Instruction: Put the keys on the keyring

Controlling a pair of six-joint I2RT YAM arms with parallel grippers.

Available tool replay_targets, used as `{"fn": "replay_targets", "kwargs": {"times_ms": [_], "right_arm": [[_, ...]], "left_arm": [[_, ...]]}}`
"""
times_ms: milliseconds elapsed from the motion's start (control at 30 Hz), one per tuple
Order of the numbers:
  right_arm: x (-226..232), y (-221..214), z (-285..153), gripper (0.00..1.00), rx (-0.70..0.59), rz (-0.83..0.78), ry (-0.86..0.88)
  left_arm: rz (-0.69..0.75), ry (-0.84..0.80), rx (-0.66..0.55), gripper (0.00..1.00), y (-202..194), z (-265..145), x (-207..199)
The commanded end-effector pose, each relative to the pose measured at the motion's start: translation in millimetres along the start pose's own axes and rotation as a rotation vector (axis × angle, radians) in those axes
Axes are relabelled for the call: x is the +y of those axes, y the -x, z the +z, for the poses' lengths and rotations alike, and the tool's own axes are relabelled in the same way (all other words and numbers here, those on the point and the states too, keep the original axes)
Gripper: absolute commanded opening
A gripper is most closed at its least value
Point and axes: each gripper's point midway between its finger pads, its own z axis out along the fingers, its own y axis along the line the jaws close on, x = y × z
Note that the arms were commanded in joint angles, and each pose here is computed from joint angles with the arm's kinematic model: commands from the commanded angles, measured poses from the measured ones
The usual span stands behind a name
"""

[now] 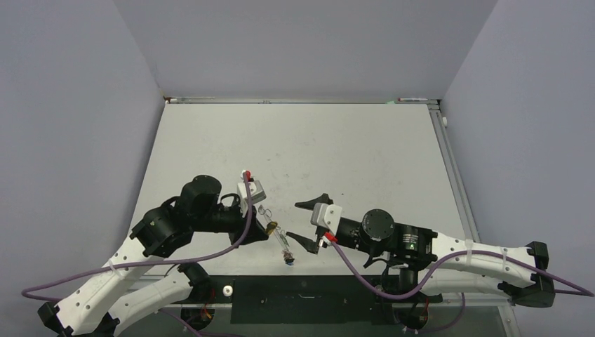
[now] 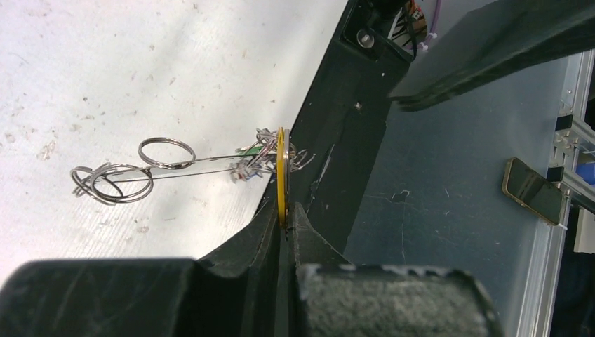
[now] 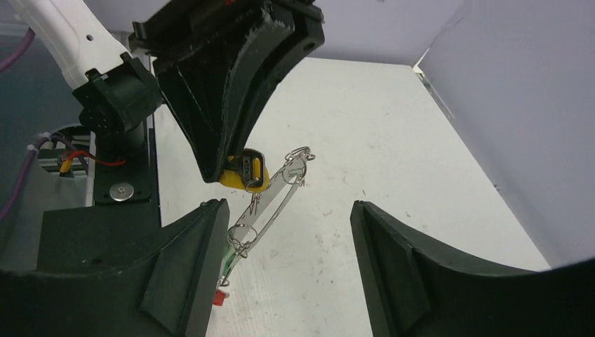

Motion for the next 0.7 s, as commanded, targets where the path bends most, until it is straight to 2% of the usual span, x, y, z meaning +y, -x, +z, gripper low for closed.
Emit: {"fn": "replay_targets", "kwargs": {"times_ms": [0, 133, 267, 667], "right_arm": [[1.0, 42.1, -4.0, 0.67, -0.095, -0.045, 0.056], [15.3, 42.7, 1.8, 0.68, -0.085, -0.091, 0.148], [25.5, 36.3, 11.1, 0.68, -0.094, -0.138, 0.197], [31.7, 17.0, 15.6, 0.65, -0.187, -0.275, 0.167]], "left_arm": [[-0.002, 0.026, -0.029, 0.00, 18.5, -10.3, -4.8], [-0.087, 0.047, -0.027, 0.00, 21.9, -8.7, -4.1], [-0.184, 0.026, -0.081, 0.00, 33.7, -7.1, -11.0], [-0.468, -0.056, -0.178, 0.00, 55.1, -8.0, -31.0]]}}
